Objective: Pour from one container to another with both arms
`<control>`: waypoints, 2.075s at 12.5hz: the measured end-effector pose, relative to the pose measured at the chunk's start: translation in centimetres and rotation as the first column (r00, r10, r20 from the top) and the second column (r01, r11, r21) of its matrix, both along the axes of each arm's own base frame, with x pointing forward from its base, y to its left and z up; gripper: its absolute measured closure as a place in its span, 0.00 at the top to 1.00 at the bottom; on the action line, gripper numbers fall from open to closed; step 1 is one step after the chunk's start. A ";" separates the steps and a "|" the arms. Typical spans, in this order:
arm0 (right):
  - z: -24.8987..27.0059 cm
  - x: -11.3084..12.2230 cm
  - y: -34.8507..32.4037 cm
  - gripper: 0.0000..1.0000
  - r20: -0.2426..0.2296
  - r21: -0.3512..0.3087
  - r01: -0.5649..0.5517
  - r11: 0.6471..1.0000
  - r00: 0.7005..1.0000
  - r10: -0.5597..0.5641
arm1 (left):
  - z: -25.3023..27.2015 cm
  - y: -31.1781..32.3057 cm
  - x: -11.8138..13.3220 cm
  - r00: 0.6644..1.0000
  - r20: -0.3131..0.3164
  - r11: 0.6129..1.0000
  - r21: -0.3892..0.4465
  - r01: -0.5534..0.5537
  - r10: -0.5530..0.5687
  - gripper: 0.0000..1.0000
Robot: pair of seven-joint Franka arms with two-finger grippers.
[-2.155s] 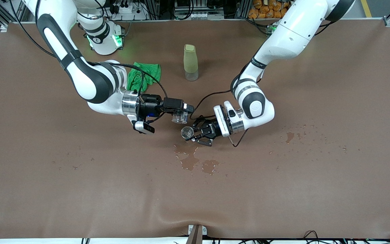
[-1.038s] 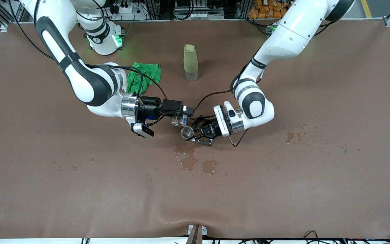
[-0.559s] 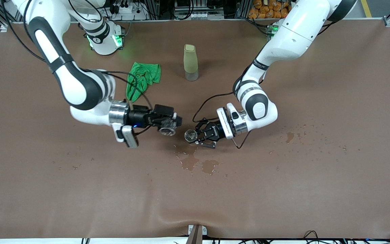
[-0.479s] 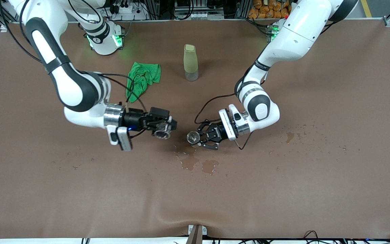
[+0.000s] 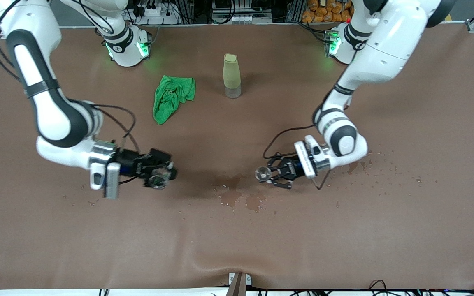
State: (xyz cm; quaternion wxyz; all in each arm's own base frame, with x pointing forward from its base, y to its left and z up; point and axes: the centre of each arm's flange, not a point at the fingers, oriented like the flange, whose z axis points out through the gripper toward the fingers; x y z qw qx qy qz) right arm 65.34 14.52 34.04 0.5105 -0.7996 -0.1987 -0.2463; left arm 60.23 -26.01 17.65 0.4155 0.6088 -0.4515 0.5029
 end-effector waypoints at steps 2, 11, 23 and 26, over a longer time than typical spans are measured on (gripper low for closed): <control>-1.5 0.5 -6.2 0.16 0.039 -0.087 -0.040 0.995 0.998 0.043 | -0.4 3.8 0.3 0.999 -0.004 0.999 -0.009 0.044 -0.044 0.21; -8.6 0.6 -19.9 0.16 0.152 -0.239 -0.135 0.962 0.973 0.174 | -1.7 24.1 -0.4 0.986 -0.004 0.984 0.049 0.169 -0.169 0.21; -10.7 0.3 -21.4 0.16 0.192 -0.258 -0.154 0.954 0.960 0.206 | -3.4 38.1 -4.7 0.992 -0.043 0.992 0.025 0.123 -0.122 0.21; -11.0 0.3 -21.5 0.16 0.201 -0.260 -0.158 0.953 0.956 0.213 | -4.7 37.7 -5.2 0.991 -0.042 0.991 0.015 0.130 -0.129 0.21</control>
